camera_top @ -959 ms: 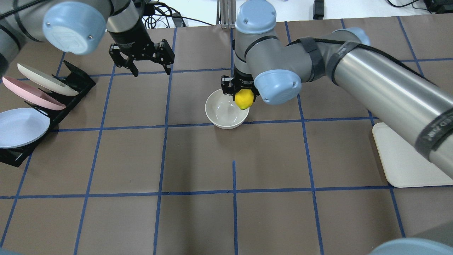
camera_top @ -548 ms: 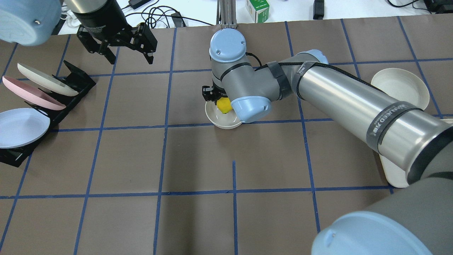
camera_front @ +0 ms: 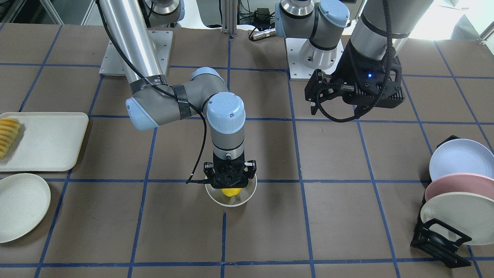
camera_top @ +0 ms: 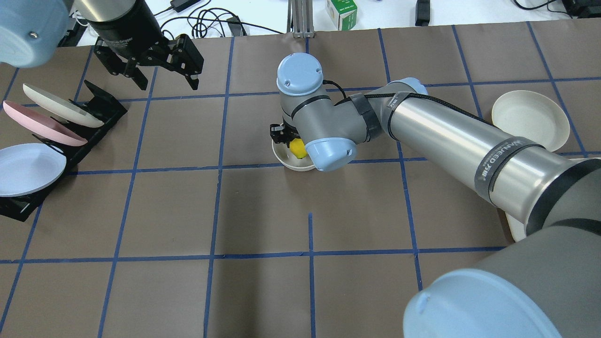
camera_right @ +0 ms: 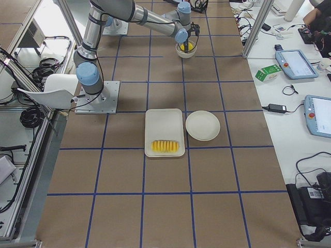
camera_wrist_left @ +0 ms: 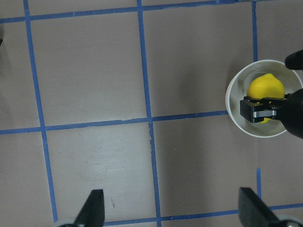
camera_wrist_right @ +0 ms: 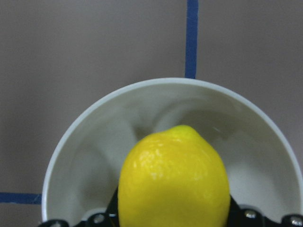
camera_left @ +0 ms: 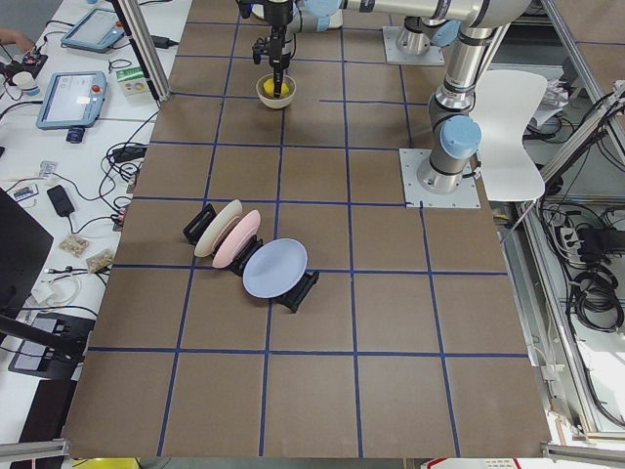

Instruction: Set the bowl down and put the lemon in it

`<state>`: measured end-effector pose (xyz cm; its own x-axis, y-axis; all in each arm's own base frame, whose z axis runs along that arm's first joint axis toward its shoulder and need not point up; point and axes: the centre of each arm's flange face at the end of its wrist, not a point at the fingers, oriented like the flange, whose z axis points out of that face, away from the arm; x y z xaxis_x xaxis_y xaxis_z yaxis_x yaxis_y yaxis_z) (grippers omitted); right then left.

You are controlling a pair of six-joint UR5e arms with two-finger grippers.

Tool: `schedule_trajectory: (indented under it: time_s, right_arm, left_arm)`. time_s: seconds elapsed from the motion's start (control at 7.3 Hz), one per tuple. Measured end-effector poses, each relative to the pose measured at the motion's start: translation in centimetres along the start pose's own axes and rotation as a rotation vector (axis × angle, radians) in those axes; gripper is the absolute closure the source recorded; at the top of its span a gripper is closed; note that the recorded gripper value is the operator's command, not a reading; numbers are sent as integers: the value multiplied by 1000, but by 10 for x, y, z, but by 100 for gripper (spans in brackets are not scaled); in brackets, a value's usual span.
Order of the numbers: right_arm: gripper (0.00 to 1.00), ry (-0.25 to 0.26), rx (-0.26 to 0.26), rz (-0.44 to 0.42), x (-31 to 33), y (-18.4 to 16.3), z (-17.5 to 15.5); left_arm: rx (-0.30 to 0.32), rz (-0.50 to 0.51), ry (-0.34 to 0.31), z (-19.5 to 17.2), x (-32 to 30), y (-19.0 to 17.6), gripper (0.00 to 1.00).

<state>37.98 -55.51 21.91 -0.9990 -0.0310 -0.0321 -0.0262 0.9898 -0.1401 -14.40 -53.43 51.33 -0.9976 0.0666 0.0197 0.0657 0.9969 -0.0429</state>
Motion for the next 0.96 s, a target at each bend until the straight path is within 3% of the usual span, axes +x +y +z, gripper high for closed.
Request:
schedule_trajectory:
  time_s: [0.27,0.55,0.96]
  right_arm:
    - [0,35,34,0,7,0,-26]
    - [0,48,56,20,26,4,-98]
    - [0,81,-24,145,128,28,-231]
  left_arm:
    - [-13,-37,5,-6,-10,1,0]
    - [-15,-72,1,-16,-30,-3,0]
    - [-37,-79,0,-16,-35,-4,0]
